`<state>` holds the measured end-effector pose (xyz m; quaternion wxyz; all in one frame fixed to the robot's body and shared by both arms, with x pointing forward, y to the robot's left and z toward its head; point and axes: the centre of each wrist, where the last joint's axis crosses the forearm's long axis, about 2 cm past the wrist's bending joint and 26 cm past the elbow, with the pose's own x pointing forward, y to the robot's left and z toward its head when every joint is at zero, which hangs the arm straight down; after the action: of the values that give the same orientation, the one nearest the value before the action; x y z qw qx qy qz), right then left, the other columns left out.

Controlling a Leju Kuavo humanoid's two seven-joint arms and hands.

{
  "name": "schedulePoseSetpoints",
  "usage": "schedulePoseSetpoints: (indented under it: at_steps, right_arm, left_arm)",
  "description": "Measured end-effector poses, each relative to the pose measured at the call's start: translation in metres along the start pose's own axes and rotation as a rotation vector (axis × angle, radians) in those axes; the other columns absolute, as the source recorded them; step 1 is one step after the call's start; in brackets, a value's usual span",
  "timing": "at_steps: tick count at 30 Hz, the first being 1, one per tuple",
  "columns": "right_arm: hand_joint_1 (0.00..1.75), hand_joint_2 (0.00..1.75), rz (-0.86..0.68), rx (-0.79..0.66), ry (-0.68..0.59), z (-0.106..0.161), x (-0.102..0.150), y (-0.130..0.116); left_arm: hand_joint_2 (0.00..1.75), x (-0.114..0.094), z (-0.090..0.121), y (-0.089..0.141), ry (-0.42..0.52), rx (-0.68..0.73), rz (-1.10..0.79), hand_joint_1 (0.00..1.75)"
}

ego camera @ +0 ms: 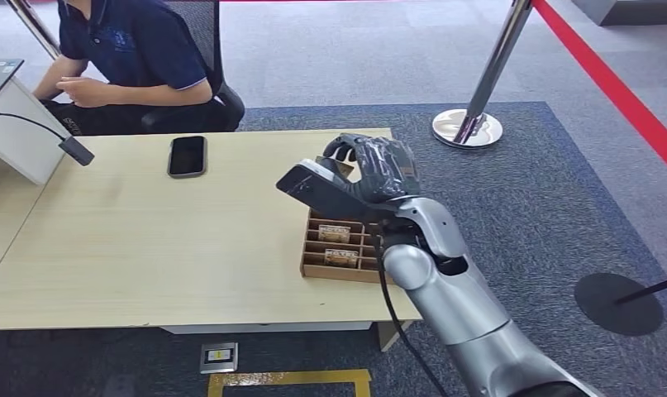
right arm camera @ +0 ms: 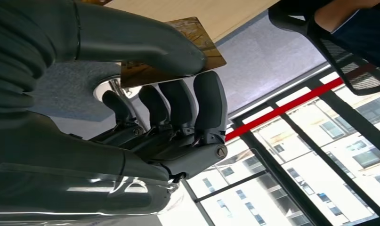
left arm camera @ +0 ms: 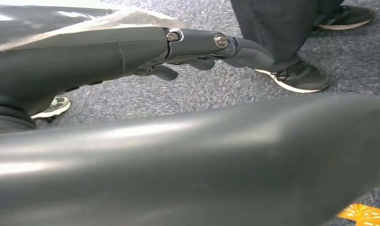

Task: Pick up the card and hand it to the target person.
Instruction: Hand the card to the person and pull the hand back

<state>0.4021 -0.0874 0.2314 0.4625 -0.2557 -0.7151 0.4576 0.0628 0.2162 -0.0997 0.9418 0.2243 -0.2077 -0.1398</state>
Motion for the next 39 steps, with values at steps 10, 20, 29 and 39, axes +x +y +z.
schedulePoseSetpoints:
  at_steps: [10,20,29,39]
  right_arm:
    - [1.37,1.75,0.022,0.019,0.012,-0.019,0.017,-0.005]
    - [1.34,1.75,0.048,0.054,-0.015,-0.026,0.033,0.000]
    - [0.00,1.75,0.070,0.098,-0.017,-0.020,0.036,0.018]
    - [0.00,0.00,0.063,0.068,0.007,-0.015,0.026,0.025]
  left_arm:
    - [0.00,0.002,0.001,-0.001,0.008,0.002,0.004,0.00]
    - [0.00,0.001,0.001,-0.002,0.036,0.014,0.017,0.00]
    - [0.00,0.000,0.002,-0.002,0.041,0.017,0.021,0.00]
    - [0.00,0.000,0.002,-0.003,0.043,0.013,0.017,0.00]
